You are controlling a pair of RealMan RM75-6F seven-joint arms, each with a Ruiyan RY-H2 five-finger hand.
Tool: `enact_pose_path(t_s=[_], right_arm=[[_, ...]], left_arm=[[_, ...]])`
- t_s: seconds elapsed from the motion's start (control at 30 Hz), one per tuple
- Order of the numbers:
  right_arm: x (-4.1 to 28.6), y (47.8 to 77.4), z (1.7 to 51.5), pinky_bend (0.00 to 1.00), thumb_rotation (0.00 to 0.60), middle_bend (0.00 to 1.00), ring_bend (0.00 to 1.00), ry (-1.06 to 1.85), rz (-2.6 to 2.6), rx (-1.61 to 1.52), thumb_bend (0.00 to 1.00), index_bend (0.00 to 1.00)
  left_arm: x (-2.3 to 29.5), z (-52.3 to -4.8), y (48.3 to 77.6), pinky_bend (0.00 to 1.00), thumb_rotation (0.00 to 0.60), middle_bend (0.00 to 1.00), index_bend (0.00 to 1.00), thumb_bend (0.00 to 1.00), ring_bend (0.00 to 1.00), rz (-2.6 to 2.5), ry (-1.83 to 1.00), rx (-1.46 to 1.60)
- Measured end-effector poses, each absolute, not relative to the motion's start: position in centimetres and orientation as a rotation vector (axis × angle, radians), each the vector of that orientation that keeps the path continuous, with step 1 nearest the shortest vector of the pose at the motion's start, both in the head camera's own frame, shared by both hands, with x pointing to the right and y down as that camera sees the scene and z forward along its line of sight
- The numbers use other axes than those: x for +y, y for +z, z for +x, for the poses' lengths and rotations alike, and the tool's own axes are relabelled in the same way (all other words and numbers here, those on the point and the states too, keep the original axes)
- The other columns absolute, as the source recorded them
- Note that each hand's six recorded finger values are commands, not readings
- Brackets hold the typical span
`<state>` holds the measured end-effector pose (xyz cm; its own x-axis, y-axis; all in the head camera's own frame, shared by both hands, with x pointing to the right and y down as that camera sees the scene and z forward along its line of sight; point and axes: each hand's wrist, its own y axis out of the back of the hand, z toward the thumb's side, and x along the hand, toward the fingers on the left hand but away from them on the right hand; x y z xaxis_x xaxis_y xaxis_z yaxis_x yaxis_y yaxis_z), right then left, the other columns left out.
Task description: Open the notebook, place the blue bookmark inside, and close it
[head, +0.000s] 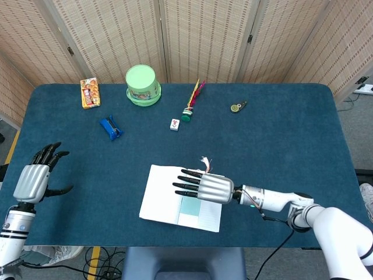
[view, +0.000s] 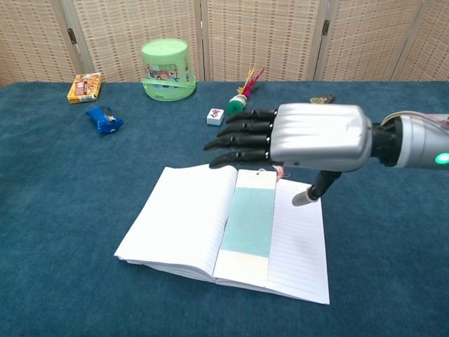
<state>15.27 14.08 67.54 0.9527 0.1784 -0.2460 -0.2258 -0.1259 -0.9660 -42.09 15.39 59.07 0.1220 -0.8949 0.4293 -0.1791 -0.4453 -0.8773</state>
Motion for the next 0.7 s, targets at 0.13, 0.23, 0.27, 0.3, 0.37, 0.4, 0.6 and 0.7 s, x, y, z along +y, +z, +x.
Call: enact_pose_path(t_s=[0.13,0.23,0.27,0.3,0.37,0.4,0.6,0.7], right_arm=[[13.5,66.0,17.5,0.00,0.600,0.00,0.00,0.418,-1.664,-0.038,0.15,0.00],[13.2,64.7,20.0,0.00,0.600,0.00,0.00,0.510,-1.653,-0.102,0.15,0.00],[13.1,64.3,20.9,0.00,0.600,0.00,0.00,0.544,-1.647,-0.121,0.16,0.00],[13.0,63.9,22.2,0.00,0.600,0.00,0.00,0.592,-1.638,-0.146,0.16,0.00],[13.0,63.2,24.3,0.00,0.600,0.00,0.00,0.667,-1.623,-0.181,0.16,0.00],[13.2,62.9,25.5,0.00,0.600,0.00,0.00,0.715,-1.619,-0.207,0.16,0.00],[14.2,61.6,30.6,0.00,0.600,0.01,0.00,0.905,-1.604,-0.350,0.16,0.00],[14.8,60.9,32.8,0.00,0.600,0.01,0.00,0.976,-1.589,-0.416,0.16,0.00]], left_arm=[[15.3,-41.4,59.1,0.15,0.600,0.07,0.22,0.13,0.05,-1.732,-1.326,0.998],[15.3,-40.6,59.2,0.15,0.600,0.07,0.23,0.13,0.05,-1.736,-1.280,0.947],[15.3,-40.4,59.2,0.15,0.600,0.07,0.23,0.13,0.05,-1.739,-1.264,0.933],[15.3,-40.0,59.3,0.15,0.600,0.07,0.23,0.13,0.05,-1.746,-1.241,0.914],[15.3,-39.4,59.4,0.15,0.600,0.07,0.23,0.13,0.06,-1.757,-1.204,0.886],[15.3,-39.0,59.4,0.15,0.600,0.07,0.23,0.13,0.06,-1.766,-1.179,0.867],[15.4,-36.9,60.1,0.15,0.600,0.07,0.23,0.13,0.06,-1.798,-1.056,0.746],[15.7,-35.8,60.7,0.15,0.600,0.07,0.24,0.14,0.06,-1.818,-1.011,0.676]])
